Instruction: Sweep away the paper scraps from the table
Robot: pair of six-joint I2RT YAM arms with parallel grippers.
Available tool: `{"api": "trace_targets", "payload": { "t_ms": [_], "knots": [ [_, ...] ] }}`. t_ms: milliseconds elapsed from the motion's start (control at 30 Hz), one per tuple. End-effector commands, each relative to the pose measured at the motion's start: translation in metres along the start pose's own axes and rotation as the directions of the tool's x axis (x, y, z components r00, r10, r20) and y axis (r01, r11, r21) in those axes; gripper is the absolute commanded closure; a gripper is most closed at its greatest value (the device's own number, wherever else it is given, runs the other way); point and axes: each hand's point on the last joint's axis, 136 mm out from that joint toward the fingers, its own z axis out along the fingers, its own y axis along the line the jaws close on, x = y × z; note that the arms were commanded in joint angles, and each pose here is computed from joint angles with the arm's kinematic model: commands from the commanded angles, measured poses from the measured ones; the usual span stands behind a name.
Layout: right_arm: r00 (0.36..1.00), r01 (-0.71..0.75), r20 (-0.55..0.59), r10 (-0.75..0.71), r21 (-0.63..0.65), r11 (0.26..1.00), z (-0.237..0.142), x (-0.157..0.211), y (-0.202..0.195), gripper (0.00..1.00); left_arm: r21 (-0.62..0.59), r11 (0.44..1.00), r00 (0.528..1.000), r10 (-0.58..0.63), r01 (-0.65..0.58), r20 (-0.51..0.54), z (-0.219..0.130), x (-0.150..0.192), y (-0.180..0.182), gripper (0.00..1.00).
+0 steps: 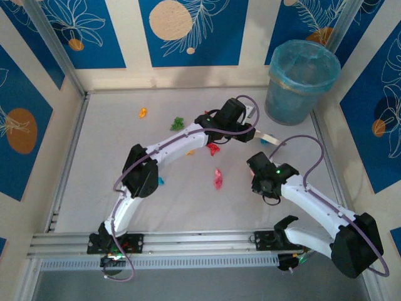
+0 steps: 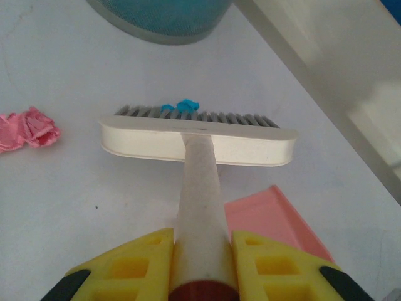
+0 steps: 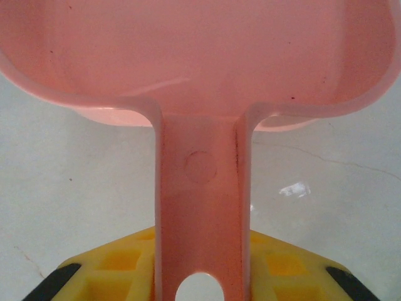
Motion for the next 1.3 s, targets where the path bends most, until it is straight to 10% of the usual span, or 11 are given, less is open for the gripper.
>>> {"api": "trace_targets", "payload": {
  "t_ms": [0, 767, 1267],
  "knots": [
    [1.0, -0.003, -0.003, 0.003, 0.017, 1.0, 0.006, -0.001, -0.004, 1.0, 0.07, 0.997, 1.0, 0.025, -0.024, -0.006, -0.002, -0.006, -0.011, 1.0],
    [0.993, 0.044, -0.116, -0.029, 0.131, 0.99, 0.028, -0.002, -0.004, 1.0, 0.296, 0.941, 0.967, 0.212, -0.163, -0.142, -0.071, 0.039, -0.041, 1.0],
    [0.998, 0.07, -0.014, -0.068, 0.111, 0.991, 0.018, -0.003, 0.0, 1.0, 0.316, 0.944, 0.995, 0.099, -0.095, 0.002, -0.104, 0.013, -0.036, 1.0]
  ]
}}
